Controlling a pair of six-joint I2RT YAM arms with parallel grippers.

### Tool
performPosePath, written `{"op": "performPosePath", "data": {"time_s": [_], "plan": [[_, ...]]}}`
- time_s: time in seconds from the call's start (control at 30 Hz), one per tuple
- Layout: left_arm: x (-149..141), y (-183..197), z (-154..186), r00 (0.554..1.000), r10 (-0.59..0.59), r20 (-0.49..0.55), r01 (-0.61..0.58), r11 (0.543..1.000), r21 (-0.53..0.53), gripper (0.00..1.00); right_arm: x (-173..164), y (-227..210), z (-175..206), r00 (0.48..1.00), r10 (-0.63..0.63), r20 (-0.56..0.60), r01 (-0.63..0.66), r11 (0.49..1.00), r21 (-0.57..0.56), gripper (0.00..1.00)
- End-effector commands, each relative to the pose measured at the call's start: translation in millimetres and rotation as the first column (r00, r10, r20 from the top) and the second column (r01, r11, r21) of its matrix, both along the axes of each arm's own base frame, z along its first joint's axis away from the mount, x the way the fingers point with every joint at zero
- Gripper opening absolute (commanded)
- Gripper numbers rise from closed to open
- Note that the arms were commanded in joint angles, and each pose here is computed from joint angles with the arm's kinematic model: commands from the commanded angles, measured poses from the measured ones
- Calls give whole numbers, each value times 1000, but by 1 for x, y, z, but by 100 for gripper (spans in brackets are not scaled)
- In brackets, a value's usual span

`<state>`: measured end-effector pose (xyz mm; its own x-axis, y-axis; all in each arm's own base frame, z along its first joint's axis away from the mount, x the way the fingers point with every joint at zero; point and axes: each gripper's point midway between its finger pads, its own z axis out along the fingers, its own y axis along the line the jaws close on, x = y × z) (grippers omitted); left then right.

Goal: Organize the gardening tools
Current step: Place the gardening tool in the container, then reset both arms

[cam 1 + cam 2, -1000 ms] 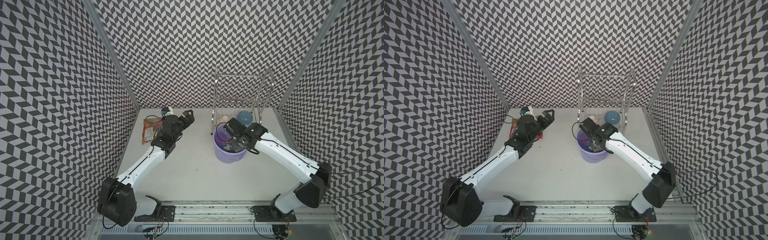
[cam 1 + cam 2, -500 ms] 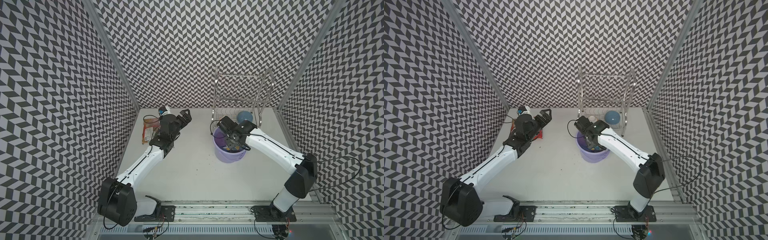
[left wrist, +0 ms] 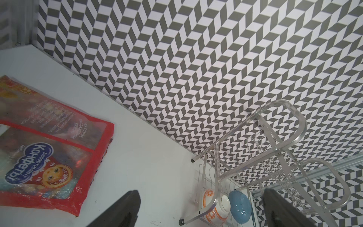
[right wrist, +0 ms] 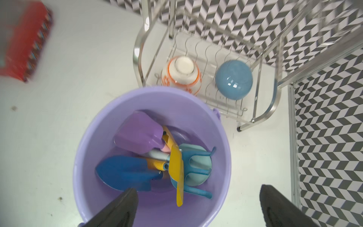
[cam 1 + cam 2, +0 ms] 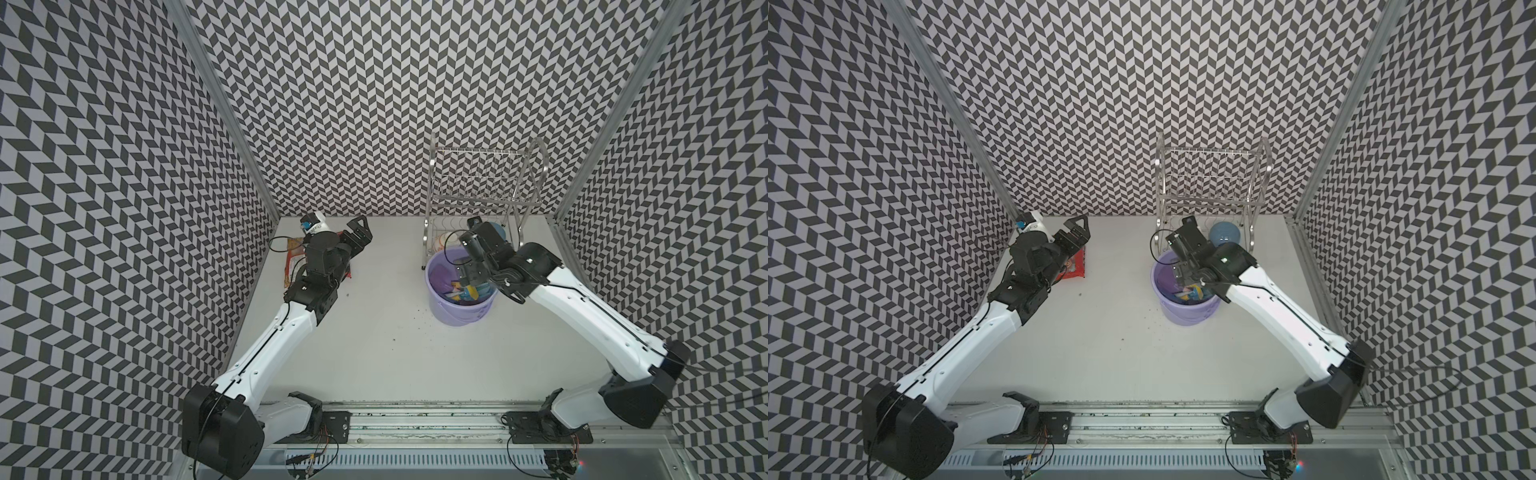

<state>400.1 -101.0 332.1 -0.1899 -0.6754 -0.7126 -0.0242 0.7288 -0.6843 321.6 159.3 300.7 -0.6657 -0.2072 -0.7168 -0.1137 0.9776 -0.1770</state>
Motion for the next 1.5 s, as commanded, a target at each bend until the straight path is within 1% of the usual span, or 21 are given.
{"op": "performPosePath", "data": {"time_s": [0.0,0.07,0.17,0.2,0.27,0.33,0.4,0.5,0.53,0.63,0.67,0.7,0.8,0.87,0.93,1.03,1.13,1.23,1.33,1.4,1.47], "plan": [[-6,16,-3,998,55,-8,-55,997,60,100,9,-21,34,985,-89,146,67,987,148,100],[-8,22,-2,997,77,-3,-76,994,77,100,9,-37,42,976,-125,176,92,979,181,100],[-12,34,-6,993,119,-1,-118,987,108,100,10,-63,43,953,-210,220,171,968,183,100],[-13,38,-7,991,132,1,-131,983,126,100,10,-74,38,940,-252,230,216,961,173,100],[-17,45,-11,987,161,5,-159,973,166,100,13,-104,29,896,-362,256,327,930,169,100],[-20,53,-13,982,188,19,-187,959,214,100,14,-129,12,864,-434,256,400,900,175,100],[-23,61,-19,975,222,28,-221,940,258,100,14,-146,-3,841,-473,262,435,880,193,100],[-28,72,-24,965,255,69,-263,913,312,100,17,-166,-27,808,-525,268,463,846,262,100],[-29,75,-28,962,262,77,-272,903,332,100,17,-169,-27,796,-540,274,465,835,295,100],[-28,81,-38,957,270,103,-289,876,387,100,14,-197,-44,734,-617,284,523,780,344,100],[-27,82,-43,958,267,107,-286,863,415,100,15,-207,-43,702,-640,312,529,762,373,100],[-24,83,-48,959,262,106,-282,854,438,100,15,-209,-54,699,-641,317,520,760,390,100],[-14,82,-67,971,226,82,-236,829,508,100,15,-208,-65,690,-619,375,460,775,434,100],[-6,77,-79,981,185,59,-187,817,546,100,14,-207,-71,683,-605,409,431,786,443,100],[1,74,-90,987,155,39,-148,799,583,100,12,-209,-77,670,-592,449,417,800,432,100],[4,73,-101,991,129,32,-120,772,624,100,11,-208,-83,670,-560,487,397,825,402,100],[1,74,-106,992,112,54,-120,745,656,100,8,-205,-88,662,-525,535,355,848,393,100],[-7,76,-109,991,87,105,-135,721,680,100,2,-198,-90,638,-465,613,276,882,382,100],[-16,80,-120,988,67,140,-147,697,702,100,-9,-190,-102,626,-408,664,203,908,366,100],[-20,83,-130,988,61,145,-147,690,709,100,-10,-187,-107,627,-390,675,182,915,360,100],[-23,88,-137,987,59,152,-149,695,703,100,-8,-184,-114,644,-371,670,171,922,346,100]]}}
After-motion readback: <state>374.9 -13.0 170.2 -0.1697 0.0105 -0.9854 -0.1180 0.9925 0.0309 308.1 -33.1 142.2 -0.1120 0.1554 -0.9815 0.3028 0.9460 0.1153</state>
